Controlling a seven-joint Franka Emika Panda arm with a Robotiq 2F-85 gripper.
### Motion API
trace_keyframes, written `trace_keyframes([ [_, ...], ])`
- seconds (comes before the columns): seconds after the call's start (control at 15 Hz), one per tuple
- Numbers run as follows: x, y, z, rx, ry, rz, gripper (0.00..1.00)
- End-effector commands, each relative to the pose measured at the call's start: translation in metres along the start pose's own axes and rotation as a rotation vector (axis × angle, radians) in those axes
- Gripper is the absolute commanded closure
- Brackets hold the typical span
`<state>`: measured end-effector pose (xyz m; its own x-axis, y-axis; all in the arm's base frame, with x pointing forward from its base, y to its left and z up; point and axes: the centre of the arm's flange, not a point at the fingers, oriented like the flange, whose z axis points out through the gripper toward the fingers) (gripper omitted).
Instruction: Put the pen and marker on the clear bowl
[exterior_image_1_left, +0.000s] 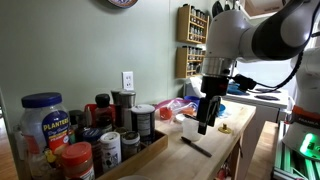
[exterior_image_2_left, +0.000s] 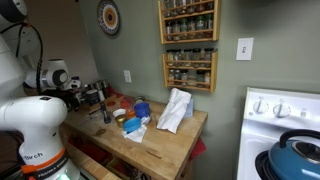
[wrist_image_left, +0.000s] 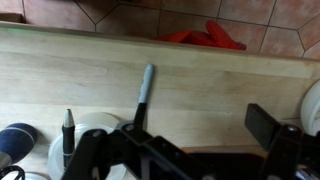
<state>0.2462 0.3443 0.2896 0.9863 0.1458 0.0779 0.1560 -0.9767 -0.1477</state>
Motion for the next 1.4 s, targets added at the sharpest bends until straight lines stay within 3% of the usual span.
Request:
trace_keyframes([
  [0.0,0.0,0.0,0.0,0.0,0.0,0.0,0.0],
  [0.67,-0.006,-0.023,0.038,-0.003,-0.009,-0.046,0.0],
  [1.33,-0.006,-0.008,0.073,-0.062,0.015,-0.013,0.0],
])
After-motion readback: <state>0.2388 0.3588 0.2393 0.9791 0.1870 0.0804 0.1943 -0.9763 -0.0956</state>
